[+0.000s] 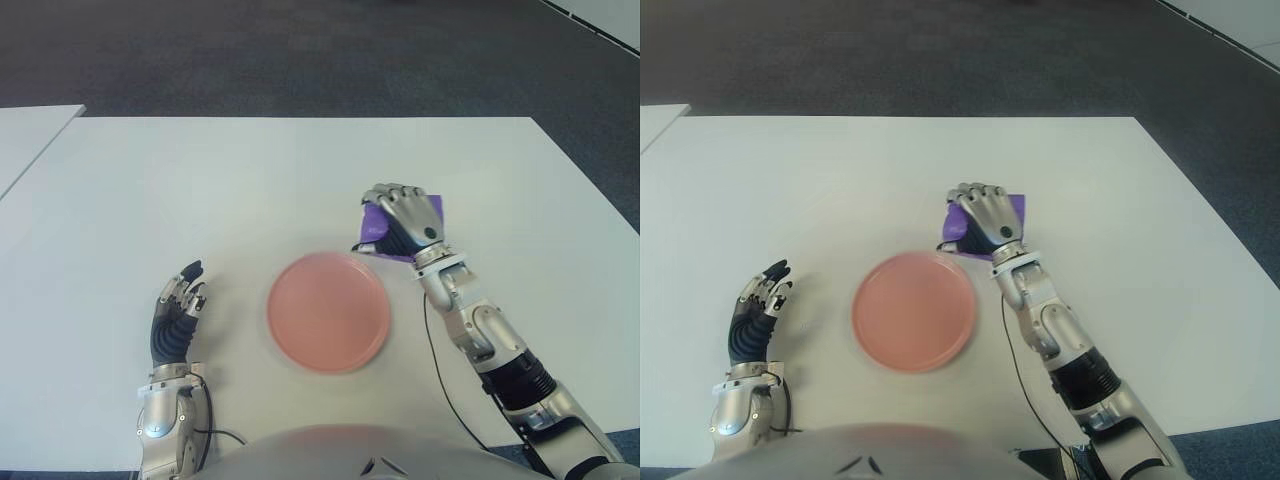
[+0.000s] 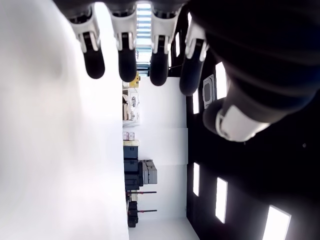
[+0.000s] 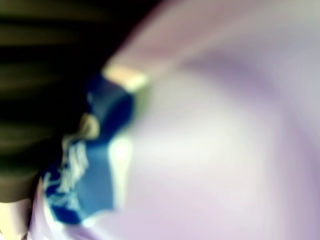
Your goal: Put the tissue paper into the plate.
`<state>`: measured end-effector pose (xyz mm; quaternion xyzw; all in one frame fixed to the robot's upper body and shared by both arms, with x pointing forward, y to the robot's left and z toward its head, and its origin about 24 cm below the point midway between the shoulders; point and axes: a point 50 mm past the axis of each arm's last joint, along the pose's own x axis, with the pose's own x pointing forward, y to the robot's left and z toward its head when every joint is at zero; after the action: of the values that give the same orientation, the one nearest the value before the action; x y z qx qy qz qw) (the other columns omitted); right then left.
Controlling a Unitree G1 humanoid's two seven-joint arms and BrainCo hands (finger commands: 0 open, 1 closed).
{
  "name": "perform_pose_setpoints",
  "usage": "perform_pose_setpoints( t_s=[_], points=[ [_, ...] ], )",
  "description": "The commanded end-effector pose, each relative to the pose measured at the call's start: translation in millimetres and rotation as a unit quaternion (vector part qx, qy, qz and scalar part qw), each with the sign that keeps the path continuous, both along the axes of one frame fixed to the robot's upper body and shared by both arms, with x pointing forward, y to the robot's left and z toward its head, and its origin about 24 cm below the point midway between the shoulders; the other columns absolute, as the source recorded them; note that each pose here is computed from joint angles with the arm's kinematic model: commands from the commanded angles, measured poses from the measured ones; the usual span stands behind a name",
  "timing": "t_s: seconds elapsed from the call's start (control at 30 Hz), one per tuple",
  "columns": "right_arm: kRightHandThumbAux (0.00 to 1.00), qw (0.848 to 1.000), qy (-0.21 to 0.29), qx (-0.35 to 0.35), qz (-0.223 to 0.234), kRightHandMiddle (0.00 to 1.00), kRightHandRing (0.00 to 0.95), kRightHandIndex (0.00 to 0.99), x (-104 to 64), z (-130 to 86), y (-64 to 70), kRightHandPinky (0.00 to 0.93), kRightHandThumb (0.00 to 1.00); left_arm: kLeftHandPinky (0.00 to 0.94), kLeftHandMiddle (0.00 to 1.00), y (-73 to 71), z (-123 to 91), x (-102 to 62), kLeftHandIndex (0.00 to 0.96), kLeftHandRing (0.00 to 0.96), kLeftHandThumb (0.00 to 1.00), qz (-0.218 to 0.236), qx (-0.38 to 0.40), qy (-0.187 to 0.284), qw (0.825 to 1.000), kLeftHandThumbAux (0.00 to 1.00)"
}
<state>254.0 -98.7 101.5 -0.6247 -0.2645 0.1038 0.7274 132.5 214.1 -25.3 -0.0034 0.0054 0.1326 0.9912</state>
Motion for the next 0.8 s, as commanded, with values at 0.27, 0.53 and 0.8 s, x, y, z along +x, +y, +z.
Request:
perform_pose_setpoints(
  t_s=[0.27, 0.53, 0.8],
  points=[
    [0.673, 0.997, 0.009, -0.001, 0.070, 0.544, 0.850, 0.408, -2.7, -4, 30.1, 0.824, 0.859, 0.209, 0.199, -12.5, -21, -12.6, 0.282, 0.177, 0.271, 0.010, -0.014, 0.068, 0.998, 0.615],
    [0.673, 0.993, 0.003, -0.006, 0.115, 0.541, 0.840, 0.406, -16.9, 3, 57.8, 0.822, 0.858, 0.211, 0.198, -15.8, -22, -11.8, 0.271, 0.183, 0.272, 0.016, -0.009, 0.077, 0.997, 0.621],
    [0.671, 0.988, 0.012, -0.029, 0.152, 0.548, 0.834, 0.411, -25.7, 4, 68.3, 0.834, 0.860, 0.196, 0.186, -20.5, -21, -10.8, 0.248, 0.176, 0.273, 0.018, -0.001, 0.081, 0.997, 0.622]
  ],
)
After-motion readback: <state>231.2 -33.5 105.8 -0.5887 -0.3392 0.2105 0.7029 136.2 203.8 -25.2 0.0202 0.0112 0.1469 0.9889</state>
